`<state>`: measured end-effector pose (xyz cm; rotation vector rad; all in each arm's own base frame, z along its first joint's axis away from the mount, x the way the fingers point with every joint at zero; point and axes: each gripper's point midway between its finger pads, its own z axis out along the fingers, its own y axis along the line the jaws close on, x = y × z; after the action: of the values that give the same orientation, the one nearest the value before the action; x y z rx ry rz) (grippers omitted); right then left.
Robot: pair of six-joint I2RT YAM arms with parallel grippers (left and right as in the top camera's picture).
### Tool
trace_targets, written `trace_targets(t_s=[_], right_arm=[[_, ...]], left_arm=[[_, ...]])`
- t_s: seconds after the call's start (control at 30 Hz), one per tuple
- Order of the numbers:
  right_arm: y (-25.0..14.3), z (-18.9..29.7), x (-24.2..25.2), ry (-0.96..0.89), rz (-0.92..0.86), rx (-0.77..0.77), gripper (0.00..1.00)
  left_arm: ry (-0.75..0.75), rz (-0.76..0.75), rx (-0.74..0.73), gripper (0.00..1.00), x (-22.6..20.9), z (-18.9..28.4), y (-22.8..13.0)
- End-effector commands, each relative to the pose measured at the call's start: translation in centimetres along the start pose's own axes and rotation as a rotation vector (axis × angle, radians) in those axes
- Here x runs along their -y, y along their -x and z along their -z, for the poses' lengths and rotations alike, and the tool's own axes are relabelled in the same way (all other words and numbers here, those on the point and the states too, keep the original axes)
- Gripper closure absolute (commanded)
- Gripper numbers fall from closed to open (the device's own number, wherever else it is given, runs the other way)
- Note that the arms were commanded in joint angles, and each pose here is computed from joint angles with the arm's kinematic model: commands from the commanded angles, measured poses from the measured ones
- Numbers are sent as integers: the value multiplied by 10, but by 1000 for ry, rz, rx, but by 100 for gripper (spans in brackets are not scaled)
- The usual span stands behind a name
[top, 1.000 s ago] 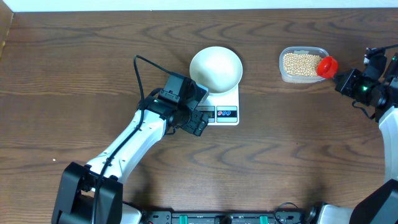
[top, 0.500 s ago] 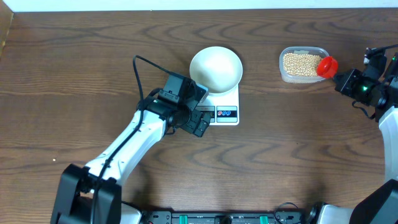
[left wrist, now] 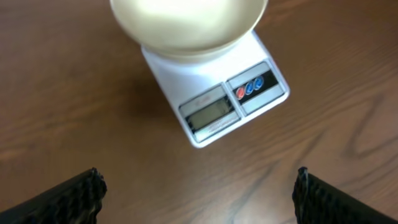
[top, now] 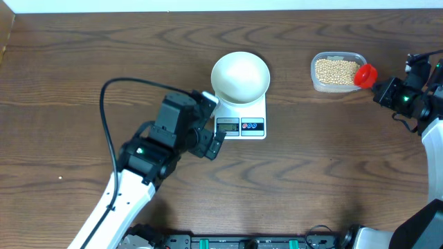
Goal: Scoop item into bowl and weigh 50g on scale
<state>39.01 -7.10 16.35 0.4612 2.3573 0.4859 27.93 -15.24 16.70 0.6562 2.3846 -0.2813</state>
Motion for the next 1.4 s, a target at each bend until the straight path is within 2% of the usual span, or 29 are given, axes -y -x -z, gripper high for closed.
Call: trace_targets(t_s=[0.0,0.07,0.23,0.37,0.57,0.83,1.07,1.37], right_arm=[[10,7,-2,-12,29,29,99],[10,7,-2,-15,28,30,99],[10,7,-1,-15,28,30,99],[10,7,-1,-15,28,29,99],[8,6,-1,-16,26,24,99],[8,6,-1,-16,30,24,99],[8,6,-1,-16,37,24,99],[9,6,-1,-16,38,27,99]], left_arm=[[30,47,-69,2,-3,-31,-44],[-13,36,-32,2,7,-45,-52],[-30,117,20,2,12,-65,-71],[-32,109,4,1,12,-67,-77],[-32,96,-97,0,13,-66,-102],[-35,85,-16,0,13,-64,-82],[-64,74,96,2,19,-42,-60],[-91,67,124,2,24,-21,-60]])
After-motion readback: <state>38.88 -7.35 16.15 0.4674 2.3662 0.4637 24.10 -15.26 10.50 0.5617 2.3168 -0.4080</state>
